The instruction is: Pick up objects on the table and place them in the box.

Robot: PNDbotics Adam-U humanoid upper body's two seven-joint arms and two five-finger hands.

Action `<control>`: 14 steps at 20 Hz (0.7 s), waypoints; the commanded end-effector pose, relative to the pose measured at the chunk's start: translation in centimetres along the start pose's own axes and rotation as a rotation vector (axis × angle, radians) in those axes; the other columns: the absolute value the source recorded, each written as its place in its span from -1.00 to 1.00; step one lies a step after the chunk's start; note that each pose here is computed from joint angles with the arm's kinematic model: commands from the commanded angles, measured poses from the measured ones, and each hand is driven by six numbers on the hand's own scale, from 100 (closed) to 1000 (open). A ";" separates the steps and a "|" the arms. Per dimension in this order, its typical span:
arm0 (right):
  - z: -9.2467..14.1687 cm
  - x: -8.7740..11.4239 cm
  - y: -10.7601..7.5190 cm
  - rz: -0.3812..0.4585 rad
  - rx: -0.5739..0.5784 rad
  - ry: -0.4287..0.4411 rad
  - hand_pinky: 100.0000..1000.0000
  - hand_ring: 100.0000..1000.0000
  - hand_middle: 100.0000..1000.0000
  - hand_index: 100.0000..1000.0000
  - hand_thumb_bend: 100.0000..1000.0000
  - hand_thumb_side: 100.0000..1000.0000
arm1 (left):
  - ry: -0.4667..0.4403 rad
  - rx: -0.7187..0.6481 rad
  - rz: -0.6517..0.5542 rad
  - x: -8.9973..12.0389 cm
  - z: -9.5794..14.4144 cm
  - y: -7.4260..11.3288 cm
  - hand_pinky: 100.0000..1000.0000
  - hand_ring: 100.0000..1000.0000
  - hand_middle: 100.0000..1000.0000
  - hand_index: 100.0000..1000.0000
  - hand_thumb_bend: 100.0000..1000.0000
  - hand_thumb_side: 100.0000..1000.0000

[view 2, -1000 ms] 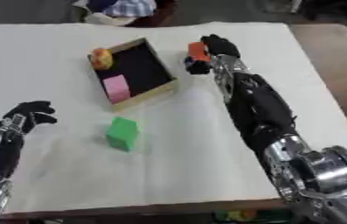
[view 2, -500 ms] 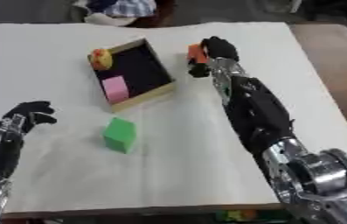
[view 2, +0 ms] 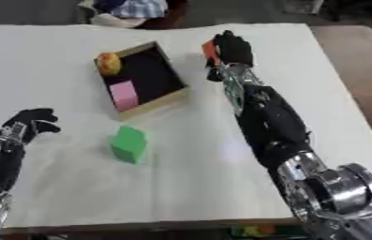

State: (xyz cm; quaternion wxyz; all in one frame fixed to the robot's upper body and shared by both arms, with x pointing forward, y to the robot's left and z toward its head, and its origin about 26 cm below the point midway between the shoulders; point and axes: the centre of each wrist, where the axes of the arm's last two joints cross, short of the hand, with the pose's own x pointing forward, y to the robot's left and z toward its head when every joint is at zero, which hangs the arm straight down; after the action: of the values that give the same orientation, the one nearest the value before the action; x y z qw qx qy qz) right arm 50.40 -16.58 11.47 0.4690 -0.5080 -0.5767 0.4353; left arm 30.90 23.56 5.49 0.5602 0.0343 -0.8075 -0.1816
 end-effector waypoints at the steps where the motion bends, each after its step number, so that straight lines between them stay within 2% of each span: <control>1: -1.0 0.4 -2.6 0.008 -0.085 -0.036 0.12 0.14 0.01 0.20 -1.00 -0.99 | -0.028 0.001 0.000 0.7 -0.5 0.1 0.49 0.12 0.15 0.45 -1.00 0.92; 7: -1.4 1.1 -3.9 0.006 -0.125 -0.100 0.11 0.14 0.00 0.20 -1.00 -1.00 | -0.029 0.001 -0.001 0.7 -0.5 0.2 0.49 0.12 0.15 0.45 -1.00 0.92; 11: -1.4 2.2 -4.8 0.008 -0.133 -0.191 0.13 0.15 0.01 0.22 -1.00 -1.00 | -0.027 0.000 -0.001 0.6 -0.5 0.1 0.49 0.12 0.15 0.45 -1.00 0.92; 14: -1.3 3.4 -5.1 0.016 -0.109 -0.295 0.14 0.16 0.02 0.23 -1.00 -0.96 | -0.027 -0.001 -0.002 0.6 -0.5 0.1 0.49 0.12 0.15 0.45 -1.00 0.92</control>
State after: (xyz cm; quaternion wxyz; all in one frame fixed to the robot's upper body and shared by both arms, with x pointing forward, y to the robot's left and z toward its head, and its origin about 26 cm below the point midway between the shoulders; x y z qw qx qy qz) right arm 50.43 -14.35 14.69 0.3768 -0.4692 -0.6401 0.4776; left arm 30.90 23.56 5.49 0.5602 0.0343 -0.8075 -0.1816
